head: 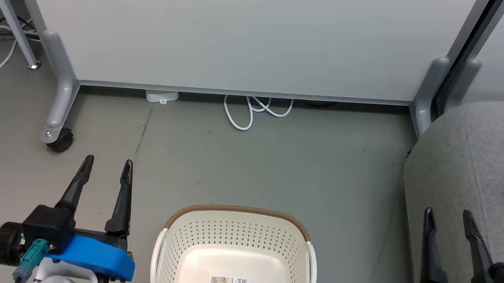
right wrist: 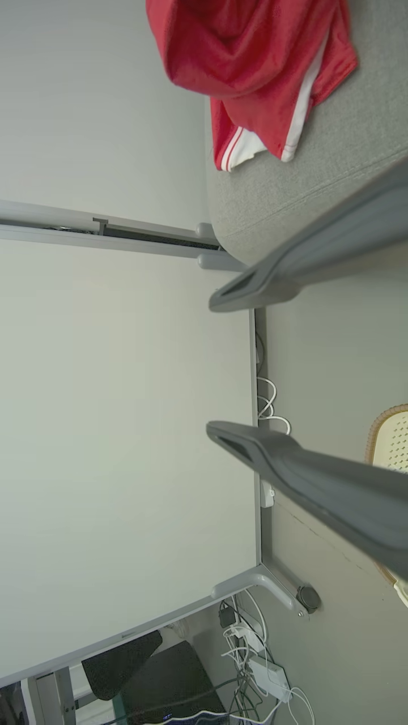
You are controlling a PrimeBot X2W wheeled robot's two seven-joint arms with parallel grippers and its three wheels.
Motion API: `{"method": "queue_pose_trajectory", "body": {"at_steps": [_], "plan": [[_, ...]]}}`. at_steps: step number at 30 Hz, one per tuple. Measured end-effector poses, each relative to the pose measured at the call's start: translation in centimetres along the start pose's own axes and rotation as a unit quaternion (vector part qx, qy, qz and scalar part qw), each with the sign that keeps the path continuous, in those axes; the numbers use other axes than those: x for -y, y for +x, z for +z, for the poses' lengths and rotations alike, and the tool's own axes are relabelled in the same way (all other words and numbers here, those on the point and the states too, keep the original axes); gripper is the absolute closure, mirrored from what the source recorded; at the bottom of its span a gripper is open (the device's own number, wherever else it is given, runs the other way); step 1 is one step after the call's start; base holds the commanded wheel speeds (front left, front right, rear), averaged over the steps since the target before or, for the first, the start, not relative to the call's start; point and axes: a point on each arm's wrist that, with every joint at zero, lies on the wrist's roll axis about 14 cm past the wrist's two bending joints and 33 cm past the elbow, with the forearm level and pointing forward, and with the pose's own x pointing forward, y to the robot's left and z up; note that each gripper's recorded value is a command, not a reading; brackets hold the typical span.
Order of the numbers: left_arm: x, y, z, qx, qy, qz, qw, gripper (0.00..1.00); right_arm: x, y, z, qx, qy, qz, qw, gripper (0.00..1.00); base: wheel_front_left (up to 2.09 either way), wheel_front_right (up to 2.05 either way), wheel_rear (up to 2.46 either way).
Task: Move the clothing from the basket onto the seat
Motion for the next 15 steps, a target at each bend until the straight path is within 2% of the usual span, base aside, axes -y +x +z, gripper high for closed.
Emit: {"method": "queue_pose_trajectory", "body": {"at_steps": [14, 15], "plan": [[-0.27, -0.59, -0.05, -0.001, -0.003, 0.005, 1.0, 0.0, -0.71, -0.19, -0.24, -0.004, 0.01, 0.007, 1.0, 0.0, 0.0, 0.0, 0.0], [-0.28, -0.62, -0.16, -0.003, -0.003, 0.006, 1.0, 1.0, -0.73, -0.2, -0.3, -0.004, 0.011, 0.008, 1.0, 1.0, 0.0, 0.0, 0.0]]}}
